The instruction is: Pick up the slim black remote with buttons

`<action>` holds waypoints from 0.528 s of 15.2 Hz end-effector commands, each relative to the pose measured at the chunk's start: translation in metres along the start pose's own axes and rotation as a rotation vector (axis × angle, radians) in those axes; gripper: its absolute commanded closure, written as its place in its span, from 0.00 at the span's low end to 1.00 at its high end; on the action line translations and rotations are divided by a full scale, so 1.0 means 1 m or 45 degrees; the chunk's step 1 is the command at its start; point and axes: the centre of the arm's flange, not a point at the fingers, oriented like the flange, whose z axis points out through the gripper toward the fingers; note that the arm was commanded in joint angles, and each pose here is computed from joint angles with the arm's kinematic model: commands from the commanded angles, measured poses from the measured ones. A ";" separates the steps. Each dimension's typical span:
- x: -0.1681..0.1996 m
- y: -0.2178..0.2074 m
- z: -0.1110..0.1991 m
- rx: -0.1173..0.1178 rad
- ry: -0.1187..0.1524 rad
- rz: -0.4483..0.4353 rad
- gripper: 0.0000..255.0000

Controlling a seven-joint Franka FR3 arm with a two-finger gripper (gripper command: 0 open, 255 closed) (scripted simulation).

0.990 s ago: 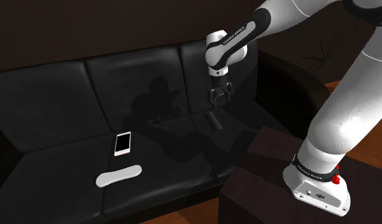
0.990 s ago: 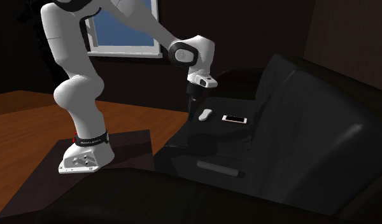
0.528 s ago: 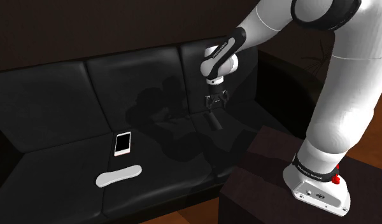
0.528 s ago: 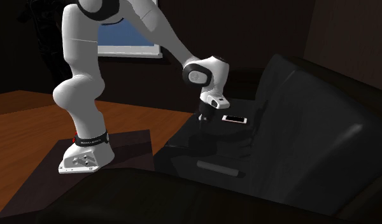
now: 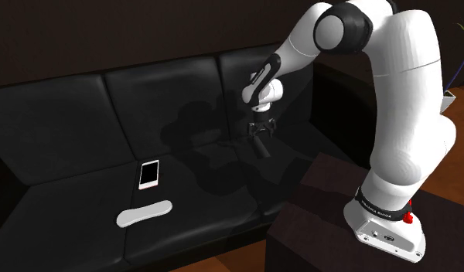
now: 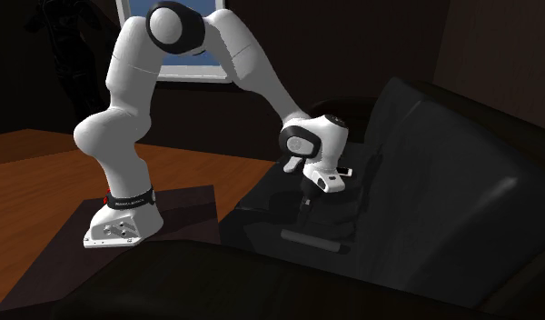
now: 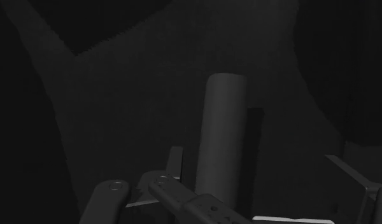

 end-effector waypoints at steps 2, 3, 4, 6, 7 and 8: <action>0.026 0.009 0.026 0.018 -0.008 0.067 0.00; 0.027 0.009 0.031 0.018 -0.008 0.067 0.00; 0.028 0.009 0.036 0.018 -0.008 0.067 0.00; 0.031 0.010 0.046 0.018 -0.008 0.067 0.00; 0.032 0.010 0.051 0.018 -0.008 0.067 0.00; 0.033 0.010 0.056 0.018 -0.008 0.067 0.00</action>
